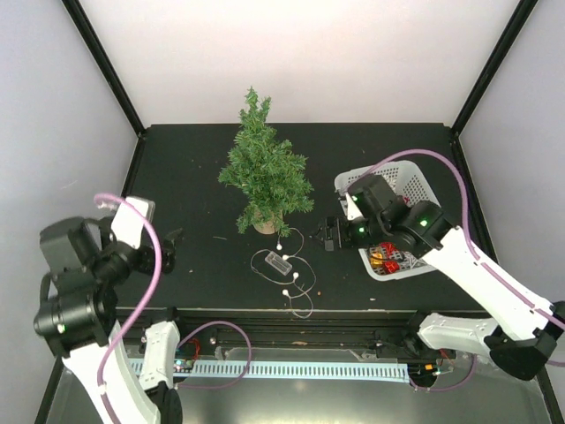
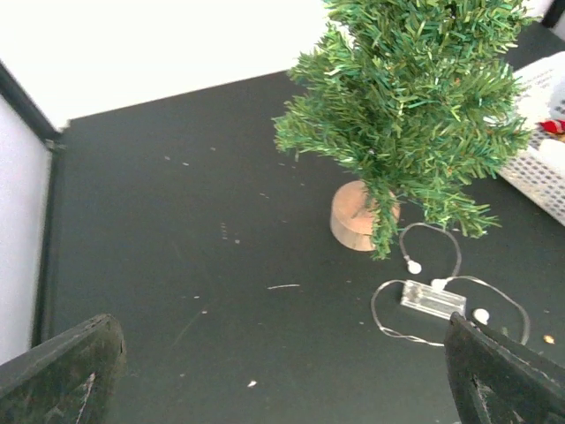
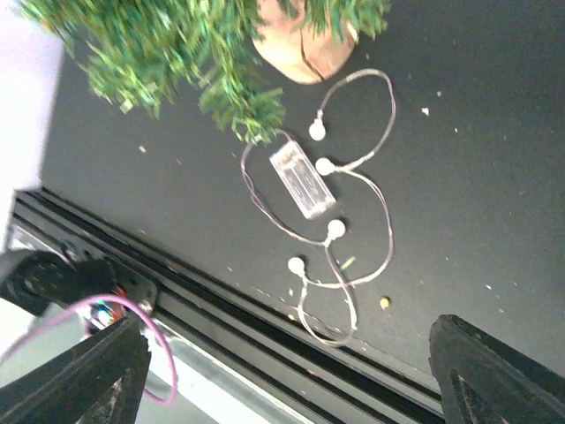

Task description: Decorate the small christmas tree

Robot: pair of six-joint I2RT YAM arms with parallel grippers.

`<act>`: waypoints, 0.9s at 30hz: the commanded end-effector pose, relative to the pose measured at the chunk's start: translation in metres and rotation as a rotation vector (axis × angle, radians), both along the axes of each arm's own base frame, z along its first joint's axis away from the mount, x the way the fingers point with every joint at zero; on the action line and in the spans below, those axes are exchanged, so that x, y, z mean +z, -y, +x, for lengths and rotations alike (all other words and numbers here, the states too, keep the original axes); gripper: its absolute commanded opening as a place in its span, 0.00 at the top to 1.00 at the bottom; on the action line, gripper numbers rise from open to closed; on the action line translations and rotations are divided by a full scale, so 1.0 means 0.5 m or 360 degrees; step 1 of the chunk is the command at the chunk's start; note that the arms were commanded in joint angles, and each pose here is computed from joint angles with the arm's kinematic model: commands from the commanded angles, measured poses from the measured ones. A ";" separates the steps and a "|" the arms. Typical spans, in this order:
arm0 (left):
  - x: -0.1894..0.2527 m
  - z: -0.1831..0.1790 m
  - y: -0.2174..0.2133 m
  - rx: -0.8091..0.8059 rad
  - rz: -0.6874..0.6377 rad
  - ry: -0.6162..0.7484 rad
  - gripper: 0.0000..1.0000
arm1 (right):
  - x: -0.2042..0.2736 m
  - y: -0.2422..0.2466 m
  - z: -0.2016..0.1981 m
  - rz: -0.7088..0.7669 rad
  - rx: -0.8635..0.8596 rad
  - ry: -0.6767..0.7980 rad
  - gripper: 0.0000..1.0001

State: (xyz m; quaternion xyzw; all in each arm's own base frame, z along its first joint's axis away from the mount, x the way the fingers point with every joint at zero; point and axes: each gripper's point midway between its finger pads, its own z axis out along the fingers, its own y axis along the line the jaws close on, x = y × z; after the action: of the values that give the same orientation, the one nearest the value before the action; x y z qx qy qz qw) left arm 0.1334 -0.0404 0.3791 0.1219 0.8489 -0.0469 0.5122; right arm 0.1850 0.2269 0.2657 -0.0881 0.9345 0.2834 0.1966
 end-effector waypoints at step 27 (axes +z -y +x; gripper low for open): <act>-0.200 0.260 0.007 -0.0617 -0.0516 -0.0566 0.01 | -0.432 -0.202 -0.008 -0.0818 0.0190 -0.0392 0.41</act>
State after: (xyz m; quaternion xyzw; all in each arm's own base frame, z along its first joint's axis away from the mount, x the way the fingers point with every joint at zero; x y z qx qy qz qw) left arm 0.2620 -0.0431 0.2813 0.1655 0.8766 -0.2931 0.3440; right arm 0.1718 0.3128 0.0559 -0.1719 0.9836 0.0503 0.0230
